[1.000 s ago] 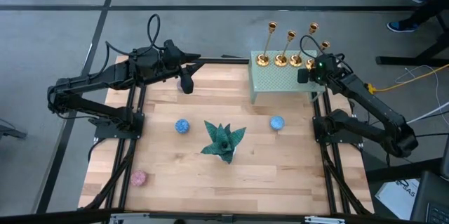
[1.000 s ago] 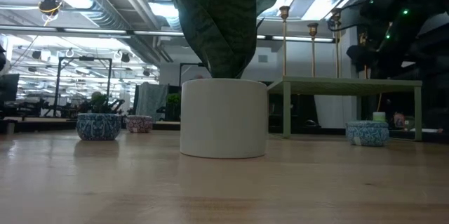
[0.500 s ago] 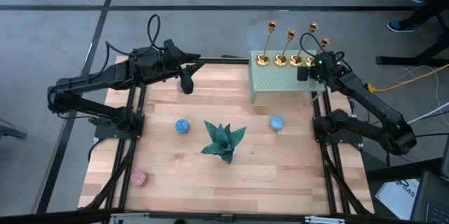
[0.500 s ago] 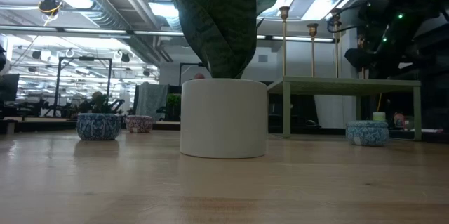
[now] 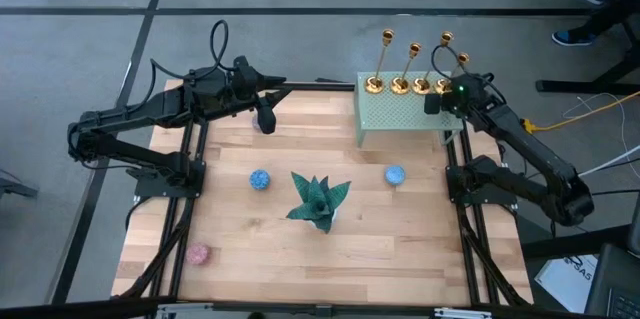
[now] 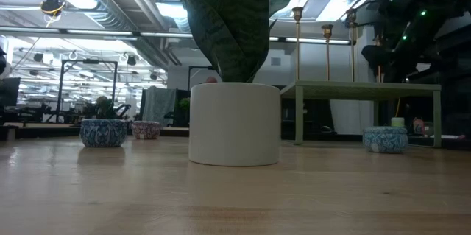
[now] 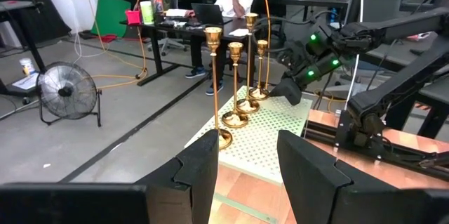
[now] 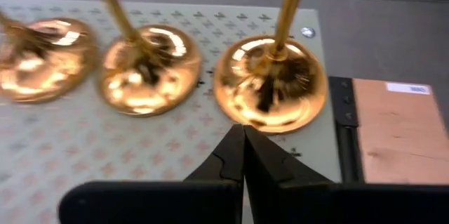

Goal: Stock candles and holders on shelf
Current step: Align the gold candle holder with the other gold candle holders on the shelf, then put the red scented candle on the shelf

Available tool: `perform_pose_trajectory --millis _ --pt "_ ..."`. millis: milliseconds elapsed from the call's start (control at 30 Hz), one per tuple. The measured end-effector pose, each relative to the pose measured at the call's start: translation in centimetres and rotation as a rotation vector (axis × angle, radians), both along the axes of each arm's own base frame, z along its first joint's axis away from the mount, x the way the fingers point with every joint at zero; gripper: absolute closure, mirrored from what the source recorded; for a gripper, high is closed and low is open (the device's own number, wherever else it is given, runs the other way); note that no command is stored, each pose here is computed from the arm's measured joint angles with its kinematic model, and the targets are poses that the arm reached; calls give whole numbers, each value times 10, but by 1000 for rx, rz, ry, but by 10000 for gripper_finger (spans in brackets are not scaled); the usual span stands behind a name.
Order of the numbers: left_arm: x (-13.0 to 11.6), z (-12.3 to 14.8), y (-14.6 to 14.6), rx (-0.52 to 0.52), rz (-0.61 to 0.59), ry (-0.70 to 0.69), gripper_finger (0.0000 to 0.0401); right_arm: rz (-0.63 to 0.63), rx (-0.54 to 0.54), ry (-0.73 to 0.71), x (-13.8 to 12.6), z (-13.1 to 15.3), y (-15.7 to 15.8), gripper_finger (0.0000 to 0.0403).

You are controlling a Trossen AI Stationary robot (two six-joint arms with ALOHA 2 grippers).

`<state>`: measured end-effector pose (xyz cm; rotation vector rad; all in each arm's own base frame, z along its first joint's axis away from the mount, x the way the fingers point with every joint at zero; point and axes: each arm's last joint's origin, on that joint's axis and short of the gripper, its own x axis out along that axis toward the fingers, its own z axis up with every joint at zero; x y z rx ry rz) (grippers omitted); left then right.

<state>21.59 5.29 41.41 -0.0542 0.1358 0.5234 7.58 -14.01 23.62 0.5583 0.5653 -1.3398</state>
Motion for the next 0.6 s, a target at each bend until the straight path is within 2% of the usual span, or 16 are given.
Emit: perform_pose_trajectory --millis 300,467,600 --pt "0 0 0 0 -1 0 258 54 23 -121 -9 9 21 385" --pt "0 0 0 -4 -9 -1 258 150 35 -247 -13 16 36 336" --pt "0 -1 0 -5 -10 5 258 316 64 -395 -13 22 48 288"
